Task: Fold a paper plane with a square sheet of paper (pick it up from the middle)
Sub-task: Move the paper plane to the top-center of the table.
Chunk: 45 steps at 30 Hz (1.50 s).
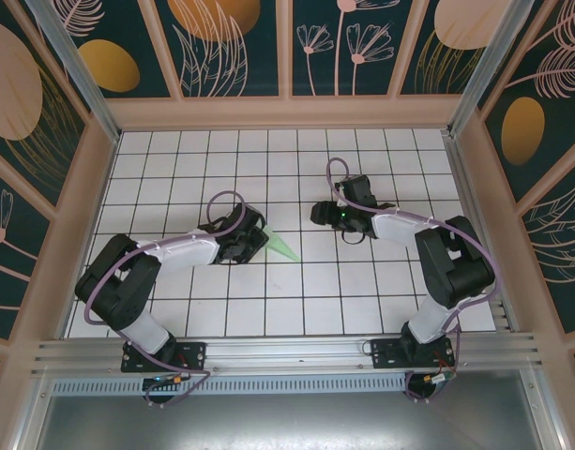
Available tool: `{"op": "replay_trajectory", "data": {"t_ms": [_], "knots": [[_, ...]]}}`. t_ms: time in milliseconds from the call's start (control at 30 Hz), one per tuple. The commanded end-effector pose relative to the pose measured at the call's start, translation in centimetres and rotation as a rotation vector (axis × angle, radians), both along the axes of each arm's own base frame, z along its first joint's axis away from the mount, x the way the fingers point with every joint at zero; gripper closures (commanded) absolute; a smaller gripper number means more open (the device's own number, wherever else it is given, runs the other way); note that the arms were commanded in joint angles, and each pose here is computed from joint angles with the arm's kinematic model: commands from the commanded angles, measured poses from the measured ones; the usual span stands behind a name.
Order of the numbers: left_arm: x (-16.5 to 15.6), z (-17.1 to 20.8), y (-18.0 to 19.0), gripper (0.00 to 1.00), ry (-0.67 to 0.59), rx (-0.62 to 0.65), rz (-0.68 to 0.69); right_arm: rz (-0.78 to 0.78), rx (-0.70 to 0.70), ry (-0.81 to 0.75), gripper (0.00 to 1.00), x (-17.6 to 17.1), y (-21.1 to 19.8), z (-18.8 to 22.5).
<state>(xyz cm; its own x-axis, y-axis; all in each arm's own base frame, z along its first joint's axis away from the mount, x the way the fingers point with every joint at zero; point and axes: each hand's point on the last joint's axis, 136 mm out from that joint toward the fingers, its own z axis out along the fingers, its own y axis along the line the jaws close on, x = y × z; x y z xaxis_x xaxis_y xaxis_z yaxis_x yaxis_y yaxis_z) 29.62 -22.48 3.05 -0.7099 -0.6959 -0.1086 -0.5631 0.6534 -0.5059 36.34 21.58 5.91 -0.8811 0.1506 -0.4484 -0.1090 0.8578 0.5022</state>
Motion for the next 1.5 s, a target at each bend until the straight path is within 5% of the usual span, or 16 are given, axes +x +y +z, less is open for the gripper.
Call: {"op": "replay_trajectory", "data": {"t_ms": [0,433,800,1033,1467], "knots": [[-0.2,0.7,-0.1,0.58,-0.01,-0.031,0.019,-0.012,0.003,0.035,0.32,0.0,0.0,-0.6],[1.4,2.5,-0.6,0.97,-0.097,0.006,-0.04,-0.026,0.014,0.014,0.33,0.2,-0.1,0.7],[5.5,13.5,-9.0,1.0,-0.468,-0.145,-0.483,-0.166,0.074,0.014,0.33,1.7,-4.7,3.5],[5.6,10.9,-10.8,1.0,-0.448,-0.146,-0.597,-0.204,0.104,-0.025,0.33,1.5,-6.3,4.5],[3.9,1.5,-8.7,1.0,-0.245,-0.033,-0.596,0.104,0.157,-0.03,0.43,-2.7,0.1,3.3]]}}
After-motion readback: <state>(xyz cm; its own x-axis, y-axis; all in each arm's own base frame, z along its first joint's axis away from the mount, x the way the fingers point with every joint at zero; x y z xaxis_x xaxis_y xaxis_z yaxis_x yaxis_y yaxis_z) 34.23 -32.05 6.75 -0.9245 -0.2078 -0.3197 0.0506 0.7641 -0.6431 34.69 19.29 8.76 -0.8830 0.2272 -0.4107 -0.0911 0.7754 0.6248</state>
